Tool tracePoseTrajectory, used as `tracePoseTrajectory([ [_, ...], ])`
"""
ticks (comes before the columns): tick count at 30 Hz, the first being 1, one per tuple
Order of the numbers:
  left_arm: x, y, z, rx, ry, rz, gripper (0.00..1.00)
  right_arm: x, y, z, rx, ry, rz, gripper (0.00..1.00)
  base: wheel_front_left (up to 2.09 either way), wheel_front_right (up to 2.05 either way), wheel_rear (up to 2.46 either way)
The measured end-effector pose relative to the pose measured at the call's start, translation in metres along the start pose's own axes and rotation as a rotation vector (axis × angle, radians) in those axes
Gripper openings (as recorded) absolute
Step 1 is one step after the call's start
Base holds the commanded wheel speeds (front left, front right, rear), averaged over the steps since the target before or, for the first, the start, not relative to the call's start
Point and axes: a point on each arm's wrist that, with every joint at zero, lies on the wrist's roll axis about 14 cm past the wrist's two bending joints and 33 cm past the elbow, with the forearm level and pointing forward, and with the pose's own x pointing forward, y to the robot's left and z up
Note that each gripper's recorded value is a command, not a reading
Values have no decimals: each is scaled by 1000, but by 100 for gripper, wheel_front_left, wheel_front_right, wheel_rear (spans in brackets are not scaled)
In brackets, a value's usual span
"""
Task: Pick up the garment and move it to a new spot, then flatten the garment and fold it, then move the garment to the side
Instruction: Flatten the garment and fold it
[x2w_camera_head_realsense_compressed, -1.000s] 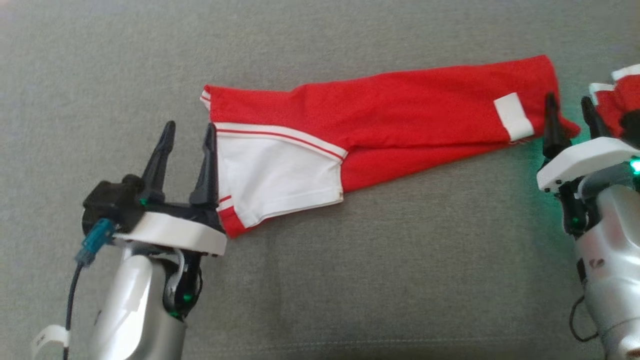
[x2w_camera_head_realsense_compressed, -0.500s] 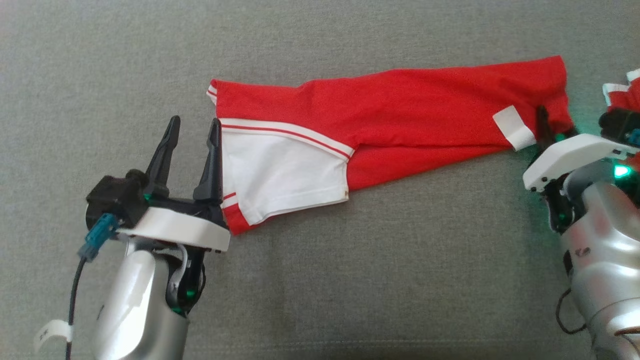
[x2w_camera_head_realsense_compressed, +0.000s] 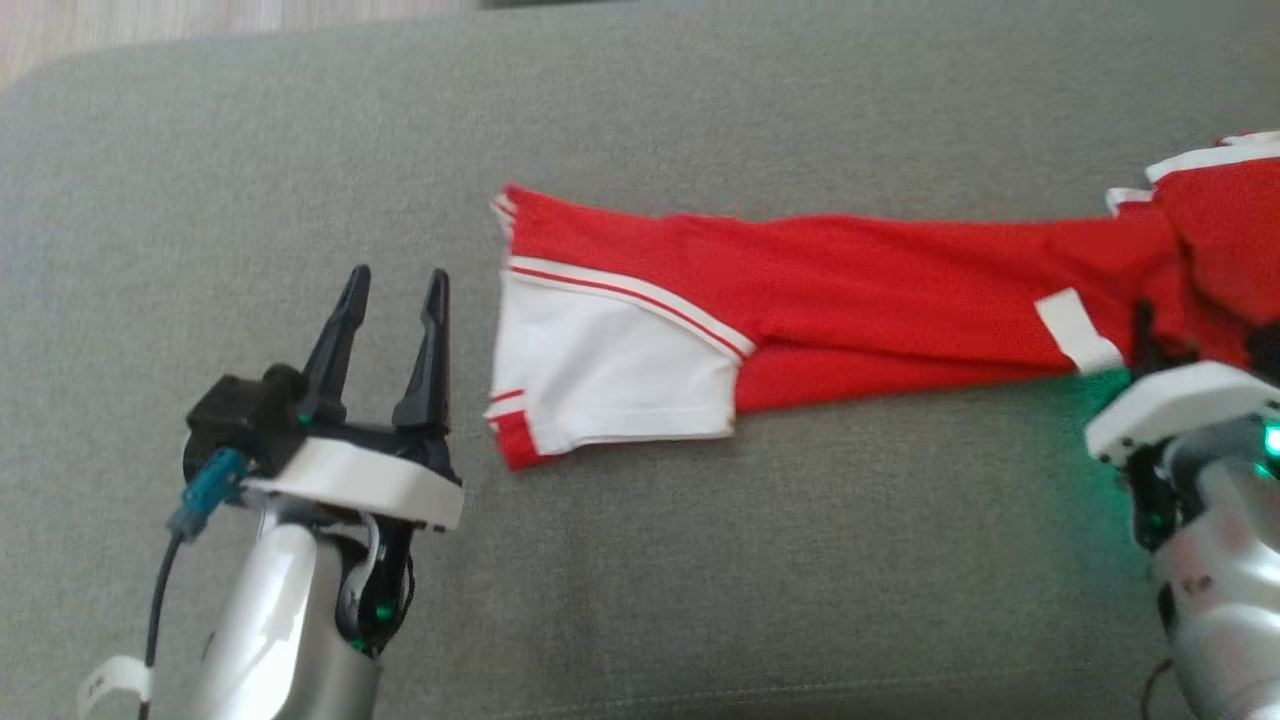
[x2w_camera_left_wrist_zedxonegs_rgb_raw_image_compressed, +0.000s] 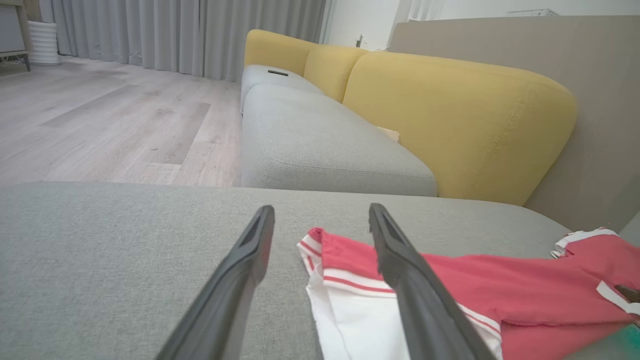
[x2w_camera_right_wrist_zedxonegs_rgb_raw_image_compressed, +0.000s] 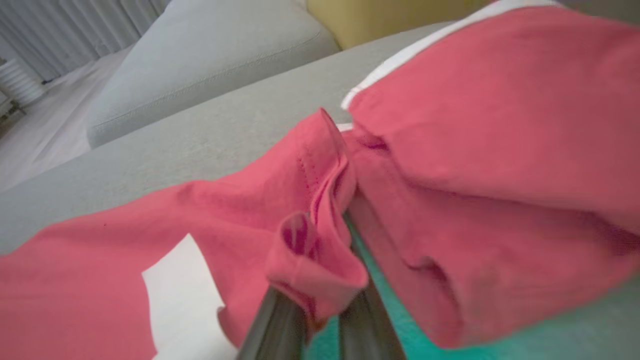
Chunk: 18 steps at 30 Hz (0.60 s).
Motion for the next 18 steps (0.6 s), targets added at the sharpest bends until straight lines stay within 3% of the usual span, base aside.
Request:
tracePoseTrajectory([
  [4, -7, -8, 2, -7, -2, -14, 100, -15, -19, 5, 24, -31, -42, 0, 0, 0, 0],
  [9, -14, -14, 7, -4, -10, -30, 100, -24, -18, 9, 38, -54, -40, 0, 0, 0, 0],
  [18, -32, -7, 10, 1, -9, -1, 100, -19, 64, 29, 40, -130, 144, 0, 0, 0, 0],
])
